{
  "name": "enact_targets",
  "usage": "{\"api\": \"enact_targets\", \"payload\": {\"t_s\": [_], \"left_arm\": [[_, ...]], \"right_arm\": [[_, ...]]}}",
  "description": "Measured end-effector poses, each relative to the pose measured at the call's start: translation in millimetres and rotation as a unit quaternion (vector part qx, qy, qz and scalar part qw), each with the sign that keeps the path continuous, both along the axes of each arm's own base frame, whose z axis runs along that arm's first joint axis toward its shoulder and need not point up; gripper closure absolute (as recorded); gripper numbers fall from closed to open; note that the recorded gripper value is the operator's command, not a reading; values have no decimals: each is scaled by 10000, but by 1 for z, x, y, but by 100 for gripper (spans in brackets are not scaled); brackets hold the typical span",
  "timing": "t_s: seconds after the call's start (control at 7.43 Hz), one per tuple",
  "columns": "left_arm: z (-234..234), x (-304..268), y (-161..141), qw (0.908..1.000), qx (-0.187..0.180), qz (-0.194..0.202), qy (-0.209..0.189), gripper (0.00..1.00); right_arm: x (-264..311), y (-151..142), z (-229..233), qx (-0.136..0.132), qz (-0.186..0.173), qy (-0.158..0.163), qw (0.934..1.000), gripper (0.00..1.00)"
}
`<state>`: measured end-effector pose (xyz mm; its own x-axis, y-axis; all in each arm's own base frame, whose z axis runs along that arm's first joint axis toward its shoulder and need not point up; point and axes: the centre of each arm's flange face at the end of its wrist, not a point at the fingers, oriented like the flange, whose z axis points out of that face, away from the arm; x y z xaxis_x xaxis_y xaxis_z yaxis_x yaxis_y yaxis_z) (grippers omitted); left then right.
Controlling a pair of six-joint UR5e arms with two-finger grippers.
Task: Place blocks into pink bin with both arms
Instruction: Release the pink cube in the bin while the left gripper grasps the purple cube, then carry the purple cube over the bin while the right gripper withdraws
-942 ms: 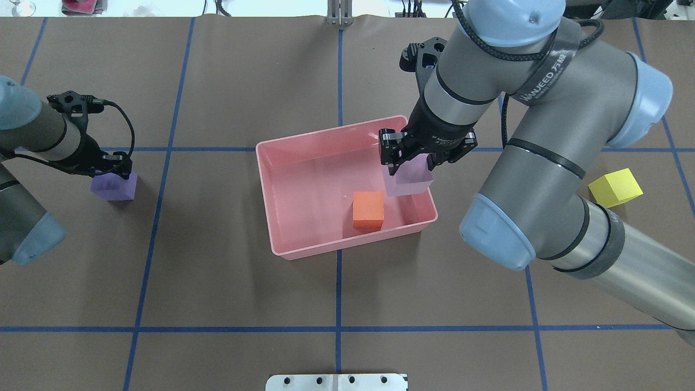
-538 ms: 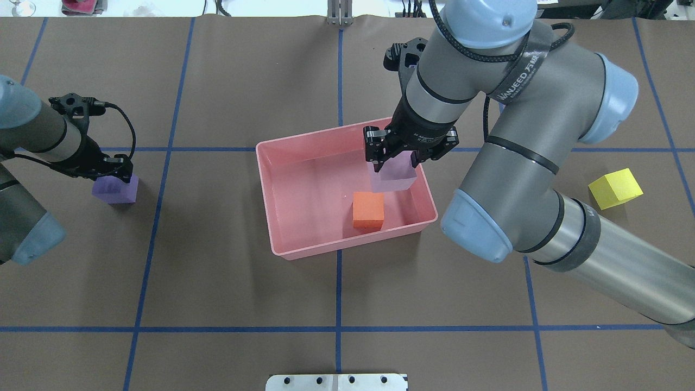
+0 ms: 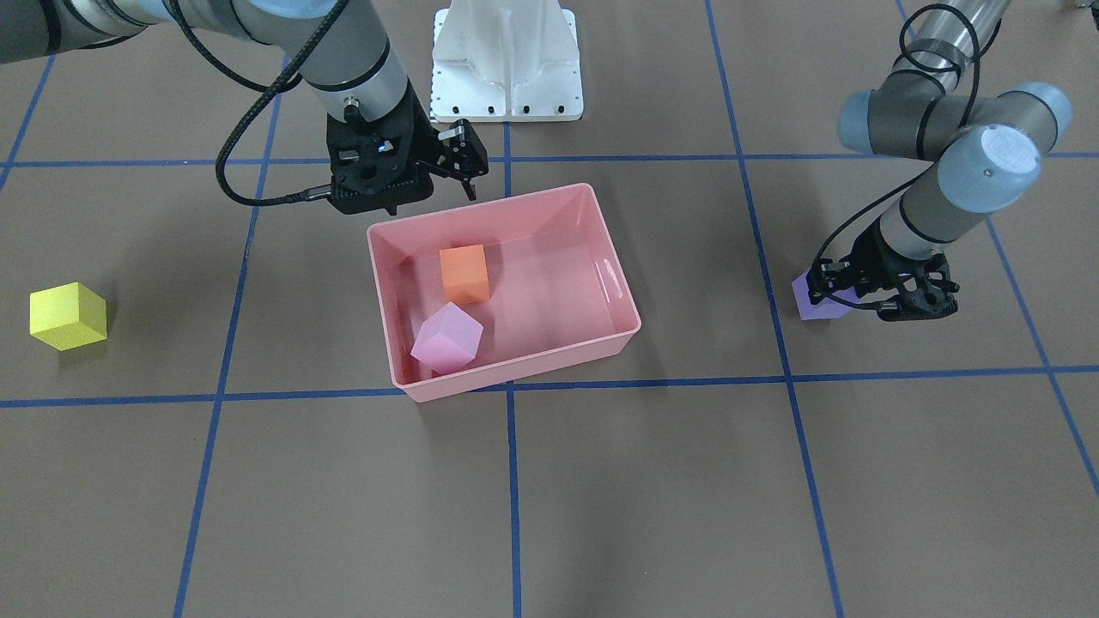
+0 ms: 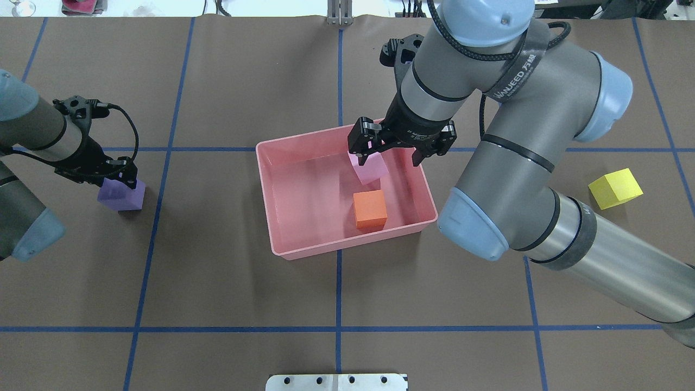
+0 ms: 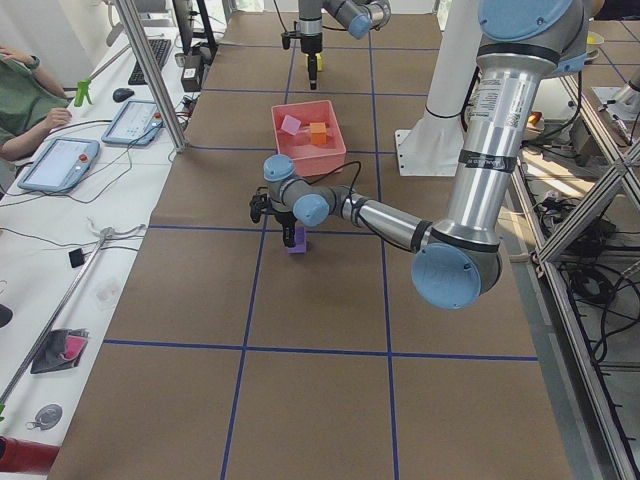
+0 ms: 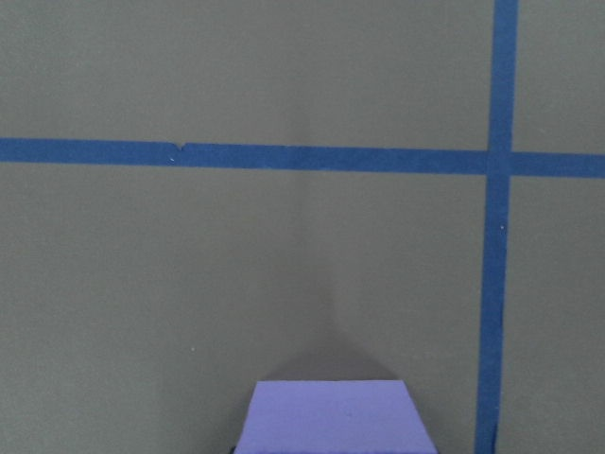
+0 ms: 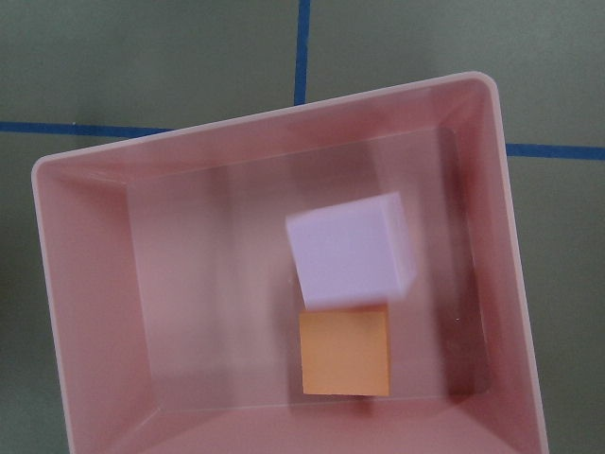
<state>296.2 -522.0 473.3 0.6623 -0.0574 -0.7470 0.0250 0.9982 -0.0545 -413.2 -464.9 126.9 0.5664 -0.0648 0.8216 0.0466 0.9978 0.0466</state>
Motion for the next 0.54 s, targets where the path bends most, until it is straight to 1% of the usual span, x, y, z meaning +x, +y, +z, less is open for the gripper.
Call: {"api": "enact_targets", "payload": {"t_s": [0.13,0.27,0.4,0.54], "left_arm": [[-30,-11,-15,9998,-148,-74,67,100],[-78,-18,-28,9995,-278,-140,85,100],[-141,-21,-37,9991,-372,-191,66,100],[-207,-23,-41,9986,-469,-254,42,100]], "right_arm": [[4,-3,4,-15,25,20,10000,0],[15,-12,13,-47,105,73,9999,0],[34,-25,30,-40,197,157,9997,0],[57,-38,53,75,211,270,9994,1]]}}
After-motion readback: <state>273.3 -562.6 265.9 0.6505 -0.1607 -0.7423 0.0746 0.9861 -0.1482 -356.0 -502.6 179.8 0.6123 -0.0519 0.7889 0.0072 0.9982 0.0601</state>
